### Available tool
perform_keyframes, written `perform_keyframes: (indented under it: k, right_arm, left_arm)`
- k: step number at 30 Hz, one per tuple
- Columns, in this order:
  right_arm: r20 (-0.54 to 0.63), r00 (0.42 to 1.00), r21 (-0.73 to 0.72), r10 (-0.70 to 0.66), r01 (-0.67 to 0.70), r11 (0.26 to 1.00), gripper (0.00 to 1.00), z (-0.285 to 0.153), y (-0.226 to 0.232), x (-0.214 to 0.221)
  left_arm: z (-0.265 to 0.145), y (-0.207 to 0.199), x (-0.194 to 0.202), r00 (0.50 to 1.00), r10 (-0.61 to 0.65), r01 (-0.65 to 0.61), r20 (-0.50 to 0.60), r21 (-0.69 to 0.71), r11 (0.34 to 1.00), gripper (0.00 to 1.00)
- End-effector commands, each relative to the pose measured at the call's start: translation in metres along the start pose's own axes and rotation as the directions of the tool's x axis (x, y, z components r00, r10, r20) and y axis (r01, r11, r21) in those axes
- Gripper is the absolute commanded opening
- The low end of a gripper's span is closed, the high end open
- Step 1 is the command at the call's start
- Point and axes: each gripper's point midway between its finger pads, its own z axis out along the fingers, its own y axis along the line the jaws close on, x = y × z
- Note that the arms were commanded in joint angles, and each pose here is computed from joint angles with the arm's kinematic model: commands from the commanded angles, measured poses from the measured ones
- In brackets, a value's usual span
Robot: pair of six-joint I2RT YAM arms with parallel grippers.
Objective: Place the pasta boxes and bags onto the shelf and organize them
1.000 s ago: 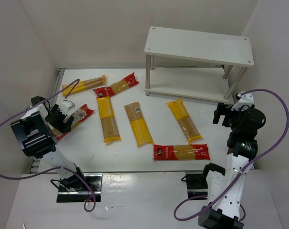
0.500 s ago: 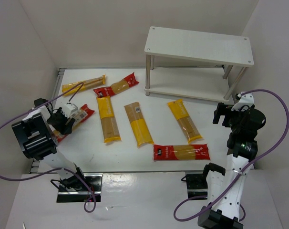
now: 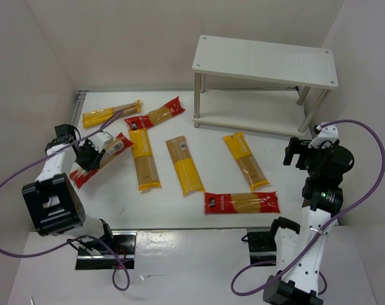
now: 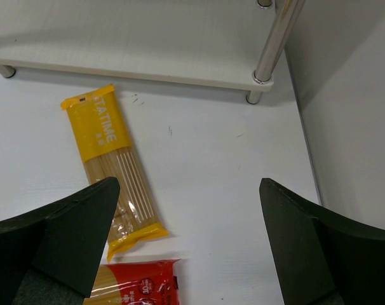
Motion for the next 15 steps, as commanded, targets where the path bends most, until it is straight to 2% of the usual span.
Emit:
perform_keyframes:
  k: [1, 5, 11, 15]
  right_arm:
    - [0.055, 0.998, -0.013, -0.036, 0.036, 0.999, 0.99, -0.007, 0.004, -0.018]
    - [0.050, 0.998, -0.034, -0.043, 0.045, 0.998, 0.99, -0.007, 0.007, -0.016]
    - [0.048, 0.997, -0.068, -0.058, 0.061, 0.996, 0.99, -0.008, 0.013, -0.015]
    - [0.069, 0.996, -0.083, -0.064, 0.070, 0.994, 0.99, -0.012, 0.017, -0.018]
  left_arm:
    - [-0.046, -0.017, -0.081, 0.969, 0.075, -0.066, 0.234, -0.046, 0.997, 0.00]
    - [-0.082, -0.047, -0.132, 0.924, 0.093, -0.081, 0.370, -0.047, 0.996, 0.00]
    - [-0.103, -0.090, -0.172, 0.881, 0.109, -0.140, 0.460, 0.034, 0.990, 0.00]
    - [-0.118, -0.110, -0.194, 0.866, 0.073, -0.129, 0.494, 0.081, 0.988, 0.00]
